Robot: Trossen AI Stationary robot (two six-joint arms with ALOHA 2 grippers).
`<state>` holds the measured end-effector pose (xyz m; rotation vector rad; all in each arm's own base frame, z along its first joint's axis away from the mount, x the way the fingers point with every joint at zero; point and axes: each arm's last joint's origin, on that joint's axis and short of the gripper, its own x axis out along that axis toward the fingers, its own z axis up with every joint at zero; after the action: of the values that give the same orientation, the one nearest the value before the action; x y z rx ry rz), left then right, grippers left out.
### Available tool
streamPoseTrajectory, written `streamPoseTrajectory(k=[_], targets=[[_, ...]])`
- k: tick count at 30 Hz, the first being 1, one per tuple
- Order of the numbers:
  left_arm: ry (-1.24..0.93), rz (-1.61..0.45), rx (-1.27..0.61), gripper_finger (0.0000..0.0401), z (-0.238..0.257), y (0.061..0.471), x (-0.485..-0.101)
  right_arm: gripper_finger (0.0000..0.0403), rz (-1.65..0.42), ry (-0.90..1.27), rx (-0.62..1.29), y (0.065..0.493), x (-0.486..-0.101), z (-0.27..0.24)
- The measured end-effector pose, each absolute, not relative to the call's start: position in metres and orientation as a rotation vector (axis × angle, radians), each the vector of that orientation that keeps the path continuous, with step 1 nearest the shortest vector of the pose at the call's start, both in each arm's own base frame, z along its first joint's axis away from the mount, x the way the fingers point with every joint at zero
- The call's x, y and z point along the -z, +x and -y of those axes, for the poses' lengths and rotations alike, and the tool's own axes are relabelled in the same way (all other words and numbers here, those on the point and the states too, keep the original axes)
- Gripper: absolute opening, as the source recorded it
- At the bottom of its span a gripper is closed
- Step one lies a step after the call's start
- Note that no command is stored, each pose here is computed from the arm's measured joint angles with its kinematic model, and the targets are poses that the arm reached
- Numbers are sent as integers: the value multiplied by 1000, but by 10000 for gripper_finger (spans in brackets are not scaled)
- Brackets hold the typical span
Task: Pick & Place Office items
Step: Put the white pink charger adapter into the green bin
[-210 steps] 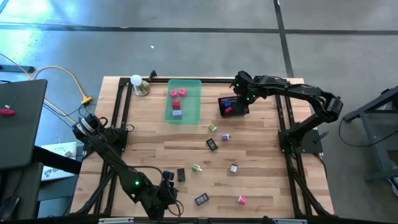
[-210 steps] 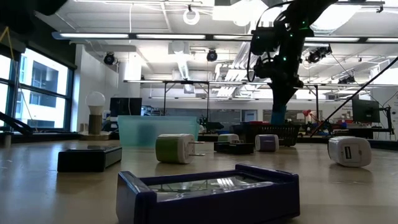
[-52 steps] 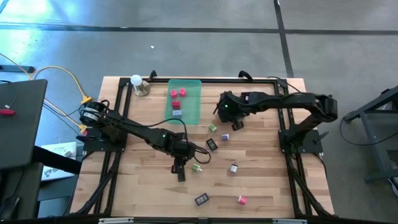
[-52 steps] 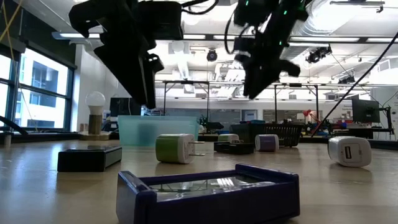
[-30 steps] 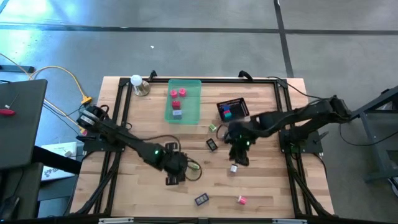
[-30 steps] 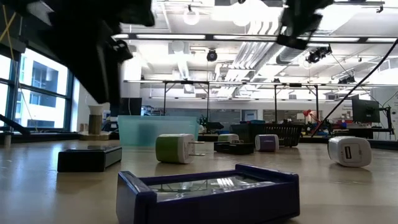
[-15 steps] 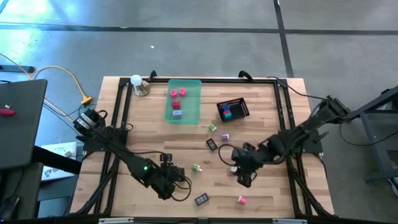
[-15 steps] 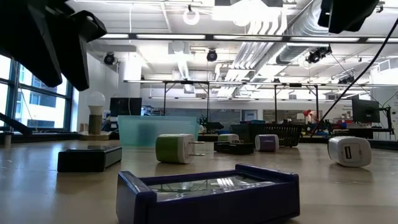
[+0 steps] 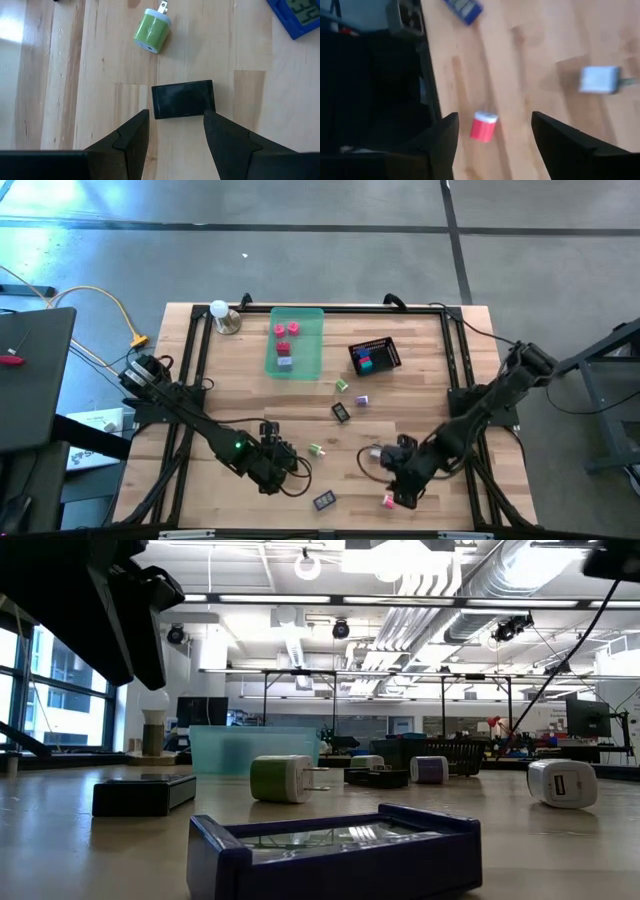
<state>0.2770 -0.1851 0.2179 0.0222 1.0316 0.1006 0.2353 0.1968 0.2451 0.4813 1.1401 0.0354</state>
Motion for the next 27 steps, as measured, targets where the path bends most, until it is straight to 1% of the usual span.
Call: streamPoseTrajectory(k=[8,13,20,27], targets=[[12,-1011,-80,179,191,276,-219,239,-1232,430,-95,243,-205,-226],[6,-996,-64,179,195,275,-220,239,-1292,467,-100,244,-191,-236],[5,-993,-61,179,196,275,-220,239,-1334,502,-57,246,-179,-239],[-4,-984,-58,179,197,275,-220,239,-1335,543,-6,247,-172,-242]])
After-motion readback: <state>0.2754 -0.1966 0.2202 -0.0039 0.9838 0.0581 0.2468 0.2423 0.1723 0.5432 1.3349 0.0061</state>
